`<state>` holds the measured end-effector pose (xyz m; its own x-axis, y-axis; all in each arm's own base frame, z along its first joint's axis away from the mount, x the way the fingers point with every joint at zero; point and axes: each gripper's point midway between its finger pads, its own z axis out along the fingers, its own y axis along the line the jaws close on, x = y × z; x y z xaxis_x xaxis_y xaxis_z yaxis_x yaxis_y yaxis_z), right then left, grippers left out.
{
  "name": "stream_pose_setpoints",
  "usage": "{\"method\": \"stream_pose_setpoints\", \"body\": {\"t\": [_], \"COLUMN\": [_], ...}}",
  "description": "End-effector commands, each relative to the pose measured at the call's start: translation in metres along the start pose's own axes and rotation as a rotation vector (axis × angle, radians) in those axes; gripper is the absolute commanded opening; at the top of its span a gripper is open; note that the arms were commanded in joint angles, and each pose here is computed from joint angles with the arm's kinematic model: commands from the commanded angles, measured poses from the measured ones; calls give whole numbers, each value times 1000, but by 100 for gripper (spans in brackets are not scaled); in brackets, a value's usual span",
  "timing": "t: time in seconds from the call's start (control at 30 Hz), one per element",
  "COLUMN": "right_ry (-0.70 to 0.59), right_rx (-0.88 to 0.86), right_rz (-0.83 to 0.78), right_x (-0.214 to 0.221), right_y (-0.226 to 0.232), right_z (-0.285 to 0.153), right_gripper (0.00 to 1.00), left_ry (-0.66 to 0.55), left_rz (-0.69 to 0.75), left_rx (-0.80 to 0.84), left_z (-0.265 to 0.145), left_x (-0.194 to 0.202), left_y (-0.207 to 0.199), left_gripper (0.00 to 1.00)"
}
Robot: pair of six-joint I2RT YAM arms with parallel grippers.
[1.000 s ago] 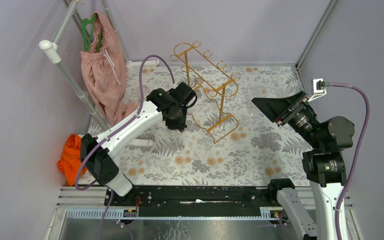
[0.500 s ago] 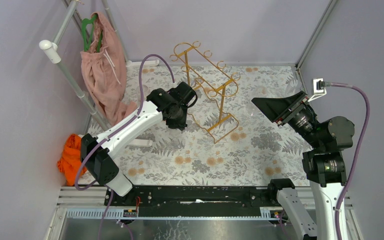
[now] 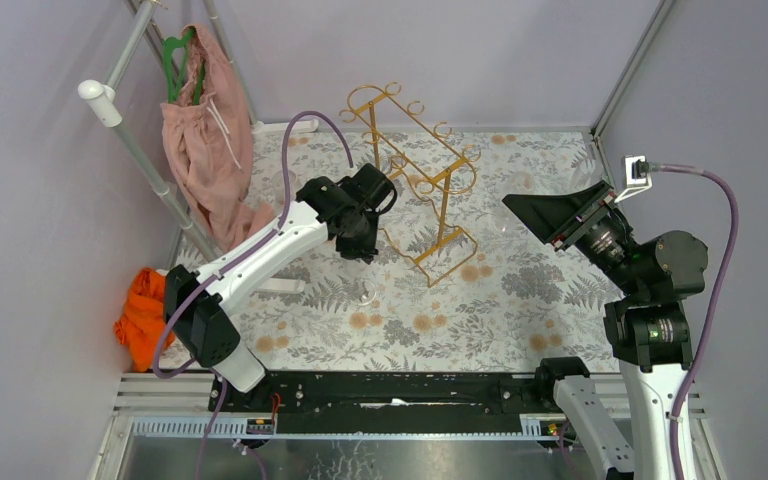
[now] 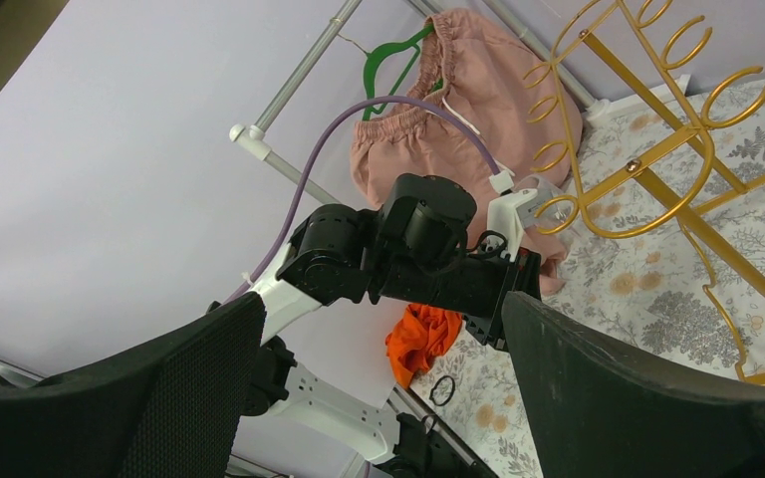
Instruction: Take the wine glass off the wine glass rack
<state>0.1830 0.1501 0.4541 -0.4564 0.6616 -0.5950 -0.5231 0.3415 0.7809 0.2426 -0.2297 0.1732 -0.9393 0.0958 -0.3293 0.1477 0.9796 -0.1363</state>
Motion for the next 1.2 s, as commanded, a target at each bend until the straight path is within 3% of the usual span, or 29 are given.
{"method": "stream_pose_setpoints", "body": {"t": [0.0, 0.3, 0.63, 0.83, 1.17], "right_ry": [-13, -11, -6, -4, -8], "right_rx": [-26, -21, -14, -11, -20], "right_rz": [-36, -33, -26, -23, -26], "right_x": [-5, -3, -2, -1, -1], "right_y": [10, 8, 3, 1, 2], "right_z": [0, -1, 0, 1, 0], "right_gripper": [98, 98, 98, 99, 100], "left_ry": [-13, -6, -8, -29, -81], "left_rz": [15, 24, 25, 24, 15], "left_rx": [53, 54, 60, 48, 48], "left_z": [4, 6, 3, -4, -25], "left_x": [-6, -2, -1, -4, -12], "left_y": [-14, -12, -12, -8, -7], "left_gripper": [0, 2, 36, 46, 49]}}
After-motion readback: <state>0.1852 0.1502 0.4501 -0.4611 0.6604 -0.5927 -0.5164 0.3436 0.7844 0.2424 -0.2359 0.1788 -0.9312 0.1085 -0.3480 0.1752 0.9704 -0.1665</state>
